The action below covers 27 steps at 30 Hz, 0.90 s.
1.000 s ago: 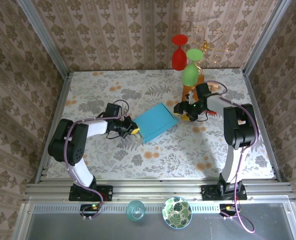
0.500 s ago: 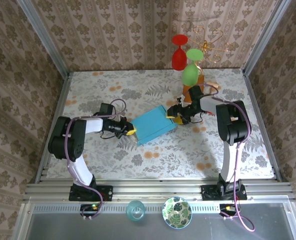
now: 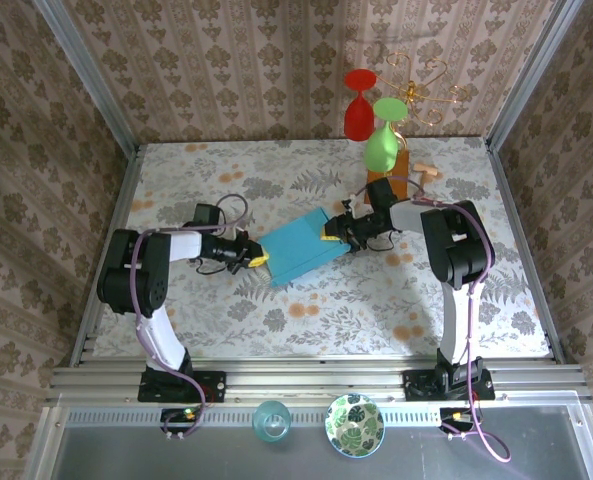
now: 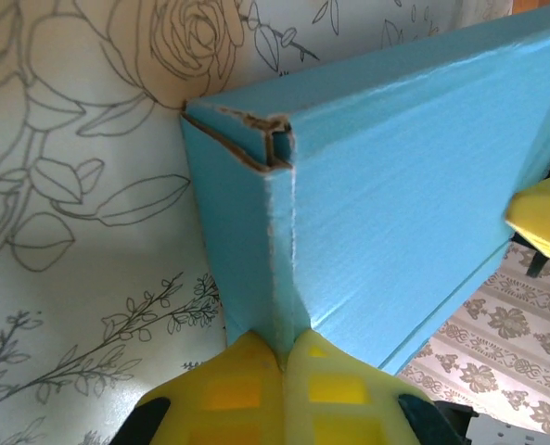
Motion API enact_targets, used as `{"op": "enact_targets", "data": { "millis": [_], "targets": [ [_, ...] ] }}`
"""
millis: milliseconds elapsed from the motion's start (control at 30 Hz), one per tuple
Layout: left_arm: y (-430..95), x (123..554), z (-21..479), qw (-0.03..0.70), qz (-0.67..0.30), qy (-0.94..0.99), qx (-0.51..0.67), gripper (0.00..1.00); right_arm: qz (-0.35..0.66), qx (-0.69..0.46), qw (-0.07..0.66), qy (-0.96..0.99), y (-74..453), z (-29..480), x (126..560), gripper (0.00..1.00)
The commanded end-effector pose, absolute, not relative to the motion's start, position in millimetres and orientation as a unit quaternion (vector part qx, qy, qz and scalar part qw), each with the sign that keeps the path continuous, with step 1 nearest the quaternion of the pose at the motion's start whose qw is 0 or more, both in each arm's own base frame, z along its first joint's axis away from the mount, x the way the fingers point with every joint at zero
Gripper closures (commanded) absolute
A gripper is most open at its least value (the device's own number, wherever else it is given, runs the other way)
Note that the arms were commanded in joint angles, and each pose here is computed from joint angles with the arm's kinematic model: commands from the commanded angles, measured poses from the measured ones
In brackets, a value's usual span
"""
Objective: Fold the paper box
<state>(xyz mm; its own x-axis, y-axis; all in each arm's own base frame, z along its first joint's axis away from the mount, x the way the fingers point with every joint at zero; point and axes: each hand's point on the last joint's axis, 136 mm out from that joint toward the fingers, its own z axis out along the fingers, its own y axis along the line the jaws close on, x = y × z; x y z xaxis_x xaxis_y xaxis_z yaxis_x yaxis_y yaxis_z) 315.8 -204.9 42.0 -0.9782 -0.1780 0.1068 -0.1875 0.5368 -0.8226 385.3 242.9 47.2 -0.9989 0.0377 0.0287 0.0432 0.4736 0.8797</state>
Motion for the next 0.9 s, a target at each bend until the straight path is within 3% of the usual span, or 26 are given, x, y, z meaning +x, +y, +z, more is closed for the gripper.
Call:
{"op": "enact_targets", "data": {
  "millis": [0,267,500,667,867],
  "targets": [
    [-200.6,330.6,64.1,-0.03,0.474,-0.875,0.096,0.87,-0.541,-0.054,-0.01,-0.839,245.9,68.2,391.5,0.52],
    [-191.5,348.5,108.2,-0.102,0.47,-0.871,0.102,0.71,-0.557,-0.154,-0.006,-0.816,242.3,74.4,394.5,0.62],
    [-174.9,360.7,165.7,-0.219,0.44,-0.868,0.074,0.64,-0.525,-0.317,0.09,-0.785,230.4,68.8,383.5,0.64],
    [-184.1,346.6,197.5,-0.277,0.39,-0.876,-0.063,0.62,-0.464,-0.402,0.149,-0.775,217.9,82.4,355.7,0.6],
    [-218.4,300.6,217.4,-0.302,0.322,-0.847,-0.296,0.62,-0.417,-0.463,0.201,-0.756,198.4,104.1,319.8,0.6]
  ]
}}
